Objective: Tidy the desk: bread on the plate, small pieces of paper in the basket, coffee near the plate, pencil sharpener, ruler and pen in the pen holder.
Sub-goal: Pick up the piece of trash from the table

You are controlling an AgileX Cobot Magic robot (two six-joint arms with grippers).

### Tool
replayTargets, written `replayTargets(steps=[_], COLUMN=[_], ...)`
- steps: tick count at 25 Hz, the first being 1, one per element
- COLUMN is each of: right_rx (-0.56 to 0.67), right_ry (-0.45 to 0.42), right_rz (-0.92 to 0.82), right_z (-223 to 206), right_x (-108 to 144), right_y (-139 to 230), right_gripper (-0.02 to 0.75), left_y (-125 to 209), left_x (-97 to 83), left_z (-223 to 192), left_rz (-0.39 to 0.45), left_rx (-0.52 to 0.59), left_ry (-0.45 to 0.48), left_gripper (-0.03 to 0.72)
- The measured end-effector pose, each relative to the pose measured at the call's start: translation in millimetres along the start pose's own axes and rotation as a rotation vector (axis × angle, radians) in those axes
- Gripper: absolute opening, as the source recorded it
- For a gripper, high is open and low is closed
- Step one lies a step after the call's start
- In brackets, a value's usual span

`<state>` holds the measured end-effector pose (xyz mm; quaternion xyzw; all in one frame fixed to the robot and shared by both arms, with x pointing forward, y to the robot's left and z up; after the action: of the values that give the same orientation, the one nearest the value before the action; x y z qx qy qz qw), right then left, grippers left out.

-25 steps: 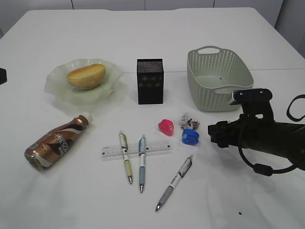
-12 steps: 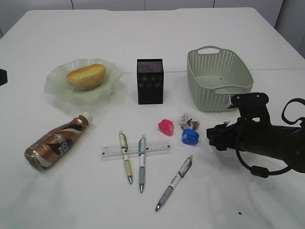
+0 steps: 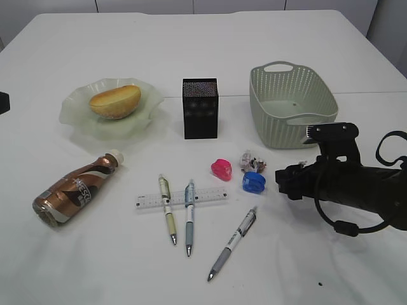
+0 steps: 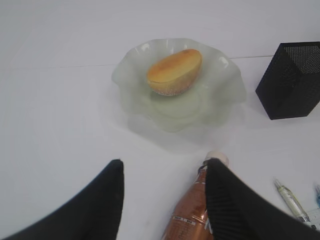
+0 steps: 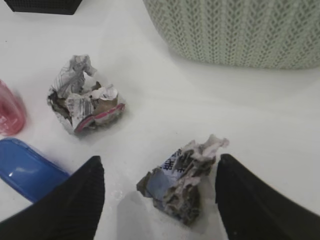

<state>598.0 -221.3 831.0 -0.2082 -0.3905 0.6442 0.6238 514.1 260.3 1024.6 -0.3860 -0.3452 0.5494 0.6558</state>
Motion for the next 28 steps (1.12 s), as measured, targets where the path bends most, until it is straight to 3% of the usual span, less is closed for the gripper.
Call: replayTargets(steps=[17,28], right_rx=[-0.031,-0.033], right_ry=[-0.024,-0.023], right_rz=[-0.008,-0.010], right_z=[-11,-11], right_x=[-1,-1], right_y=[9,9], right_gripper=[0.536,0.309], left_y=[0,0], left_x=[0.0,0.0], left_z=[0,0], left_rz=[-0.001,-0.001], left_rx=[0.000,0.000], left_ry=[0.000,0.000], left_gripper=[0.380,0.380])
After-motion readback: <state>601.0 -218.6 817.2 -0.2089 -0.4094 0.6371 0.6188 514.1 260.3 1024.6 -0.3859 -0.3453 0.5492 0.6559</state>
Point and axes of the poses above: a point on each arm's last joint axis where the gripper is mounted, z pointing back along that axis away from the gripper, x along the wrist's bending axis when the last joint is at zero, y = z × x, the point moved 4 cm from there along -z, pointing out along that axis toward the gripper, and after that the axes turned 8 degrees about -z, right-handed, at the moved point
